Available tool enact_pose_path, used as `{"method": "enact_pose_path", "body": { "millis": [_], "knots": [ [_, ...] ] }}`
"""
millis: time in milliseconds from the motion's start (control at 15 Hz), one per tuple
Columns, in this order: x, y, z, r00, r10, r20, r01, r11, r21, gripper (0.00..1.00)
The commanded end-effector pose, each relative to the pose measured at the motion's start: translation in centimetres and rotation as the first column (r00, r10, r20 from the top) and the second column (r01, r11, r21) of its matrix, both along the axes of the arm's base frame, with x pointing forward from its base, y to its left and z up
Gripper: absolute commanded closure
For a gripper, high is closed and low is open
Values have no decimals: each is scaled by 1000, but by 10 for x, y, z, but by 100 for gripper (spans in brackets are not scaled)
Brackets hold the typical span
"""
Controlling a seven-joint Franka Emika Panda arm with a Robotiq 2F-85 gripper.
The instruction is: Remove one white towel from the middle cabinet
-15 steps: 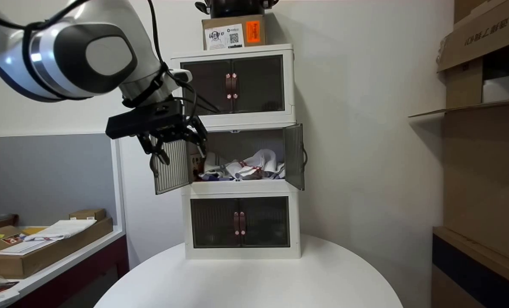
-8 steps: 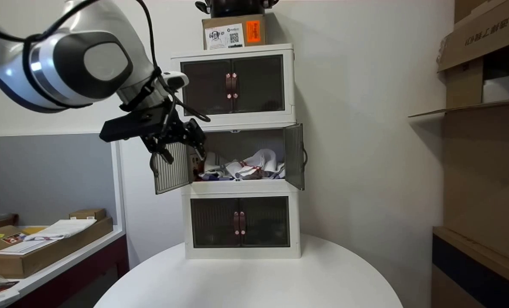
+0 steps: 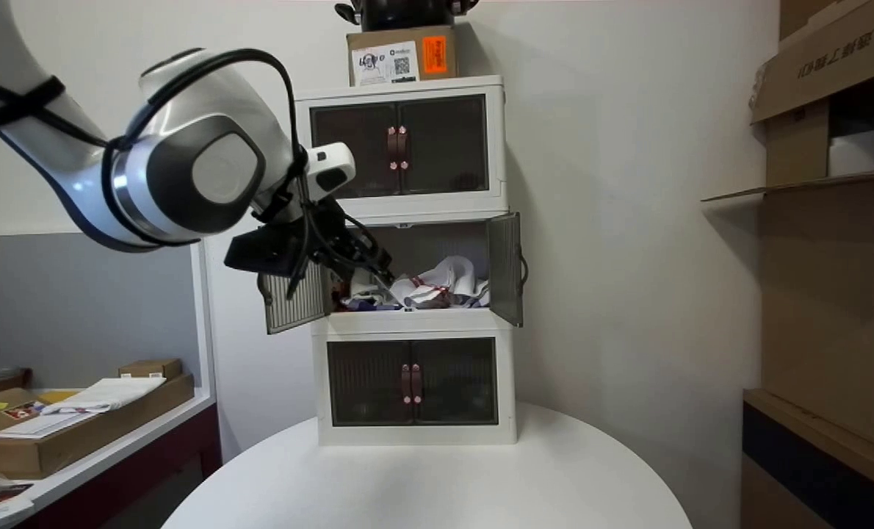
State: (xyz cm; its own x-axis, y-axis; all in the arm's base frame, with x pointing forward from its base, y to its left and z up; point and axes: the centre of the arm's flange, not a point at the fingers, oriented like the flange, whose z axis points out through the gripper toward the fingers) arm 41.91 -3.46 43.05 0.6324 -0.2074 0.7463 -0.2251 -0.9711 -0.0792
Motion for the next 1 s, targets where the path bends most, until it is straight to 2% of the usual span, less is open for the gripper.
{"method": "enact_pose_path", "body": {
  "millis": [0, 267, 467, 667, 933],
  "knots": [
    [36, -28, -26, 990, -97, 105, 85, 991, 107, 0],
    [66, -55, -39, 981, -122, 148, 87, 971, 223, 0],
    [95, -52, -43, 982, -94, 166, 45, 960, 277, 0],
    [119, -50, -45, 980, -76, 185, 16, 952, 304, 0],
    [142, -76, -46, 974, -87, 209, 18, 951, 310, 0]
  ]
}}
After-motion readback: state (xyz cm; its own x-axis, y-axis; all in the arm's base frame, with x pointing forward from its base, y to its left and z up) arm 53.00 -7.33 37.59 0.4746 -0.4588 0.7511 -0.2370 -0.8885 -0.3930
